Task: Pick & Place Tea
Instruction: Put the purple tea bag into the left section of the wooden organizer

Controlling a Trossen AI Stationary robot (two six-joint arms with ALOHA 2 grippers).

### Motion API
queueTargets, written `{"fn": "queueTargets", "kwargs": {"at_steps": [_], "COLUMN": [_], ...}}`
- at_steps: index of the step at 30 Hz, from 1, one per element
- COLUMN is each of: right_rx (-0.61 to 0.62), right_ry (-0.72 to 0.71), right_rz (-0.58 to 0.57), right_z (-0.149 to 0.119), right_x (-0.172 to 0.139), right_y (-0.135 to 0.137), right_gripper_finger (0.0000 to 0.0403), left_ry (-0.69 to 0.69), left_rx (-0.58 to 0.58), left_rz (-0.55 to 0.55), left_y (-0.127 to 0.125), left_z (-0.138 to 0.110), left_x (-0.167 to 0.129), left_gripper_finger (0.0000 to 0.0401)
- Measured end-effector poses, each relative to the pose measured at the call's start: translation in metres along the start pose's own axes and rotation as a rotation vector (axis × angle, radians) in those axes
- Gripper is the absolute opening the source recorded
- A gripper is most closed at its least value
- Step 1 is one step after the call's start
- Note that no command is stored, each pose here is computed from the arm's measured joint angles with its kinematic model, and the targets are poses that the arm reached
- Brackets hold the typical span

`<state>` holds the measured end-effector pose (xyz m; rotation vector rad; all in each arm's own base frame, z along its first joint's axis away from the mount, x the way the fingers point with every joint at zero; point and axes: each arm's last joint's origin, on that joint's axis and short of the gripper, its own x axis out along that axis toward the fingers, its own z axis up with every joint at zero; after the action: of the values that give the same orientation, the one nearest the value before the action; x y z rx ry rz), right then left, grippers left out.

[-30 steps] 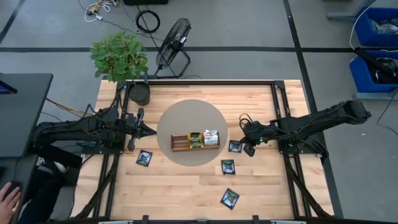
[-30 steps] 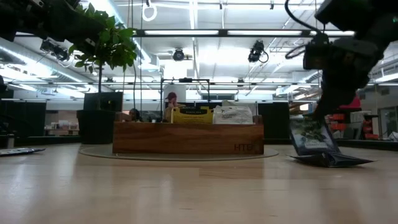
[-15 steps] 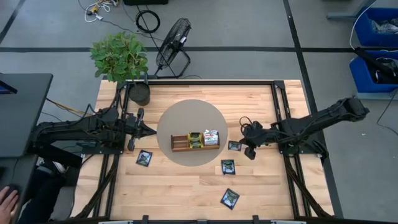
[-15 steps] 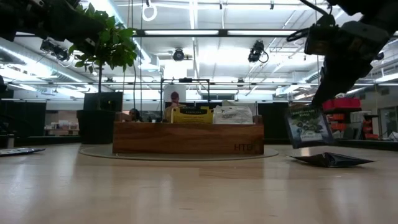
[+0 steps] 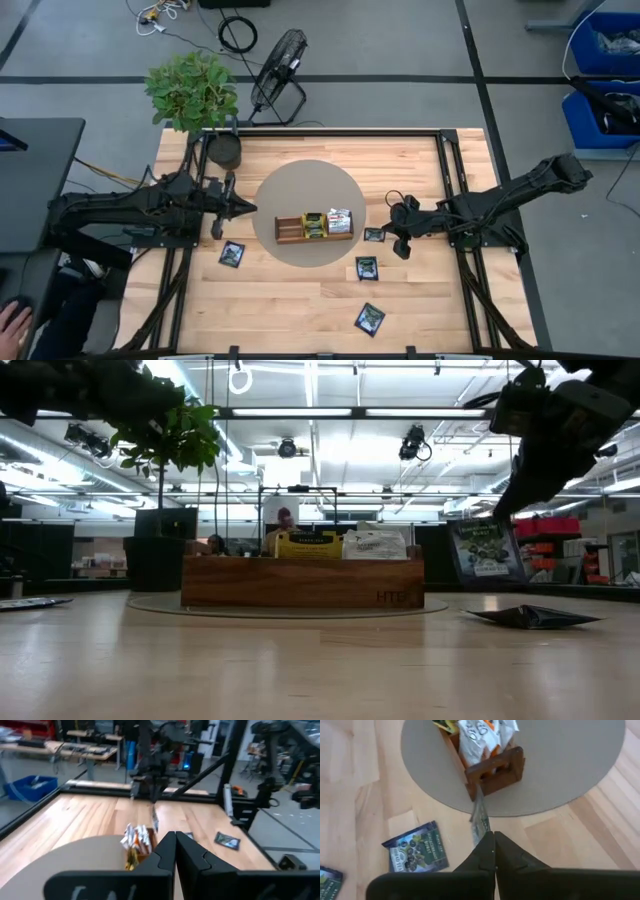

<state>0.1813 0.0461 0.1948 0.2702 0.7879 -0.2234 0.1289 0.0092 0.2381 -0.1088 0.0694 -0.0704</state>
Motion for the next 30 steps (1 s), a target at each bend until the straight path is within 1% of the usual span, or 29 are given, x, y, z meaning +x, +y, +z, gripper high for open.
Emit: {"fn": "queueTargets", "kwargs": {"at_steps": [2,5,9,12,15,17,21,25,30], "right_rx": [-0.011,-0.018,-0.019,-0.033,-0.052,-0.066,-0.119,-0.166,-0.199], "right_ry": [-0.011,-0.021,-0.033,-0.054,-0.075,-0.083,-0.125,-0.183,-0.228], "right_rz": [0.01,0.014,0.021,0.033,0.022,0.018,0.01,-0.028,-0.059], "right_z": [0.0,0.0,0.002,0.004,0.008,0.012,0.025,0.038,0.047], "right_x": [-0.001,-0.001,-0.002,-0.002,-0.004,-0.007,-0.017,-0.029,-0.034], "right_y": [0.002,0.003,0.004,0.005,0.007,0.009,0.015,0.021,0.024], "right_gripper_finger": [0.0,0.0,0.0,0.0,0.0,0.0,0.0,0.0,0.0], "left_ry": [0.018,0.034,0.02,0.007,0.002,0.001,-0.013,-0.045,-0.08], "left_rx": [-0.024,-0.027,-0.025,-0.023,-0.049,-0.081,-0.102,-0.112,-0.12], "left_rz": [0.014,0.017,0.013,0.01,0.026,0.038,0.038,0.032,0.034], "left_y": [0.002,0.003,0.005,0.007,0.009,0.01,0.012,0.013,0.014], "left_z": [-0.002,-0.004,-0.005,-0.005,-0.007,-0.009,-0.01,-0.01,-0.01], "left_x": [0.006,0.014,0.025,0.033,0.04,0.045,0.053,0.058,0.065], "left_gripper_finger": [0.0014,0.0014,0.002,0.0042,0.0076,0.01,0.0137,0.0158,0.0172]}}
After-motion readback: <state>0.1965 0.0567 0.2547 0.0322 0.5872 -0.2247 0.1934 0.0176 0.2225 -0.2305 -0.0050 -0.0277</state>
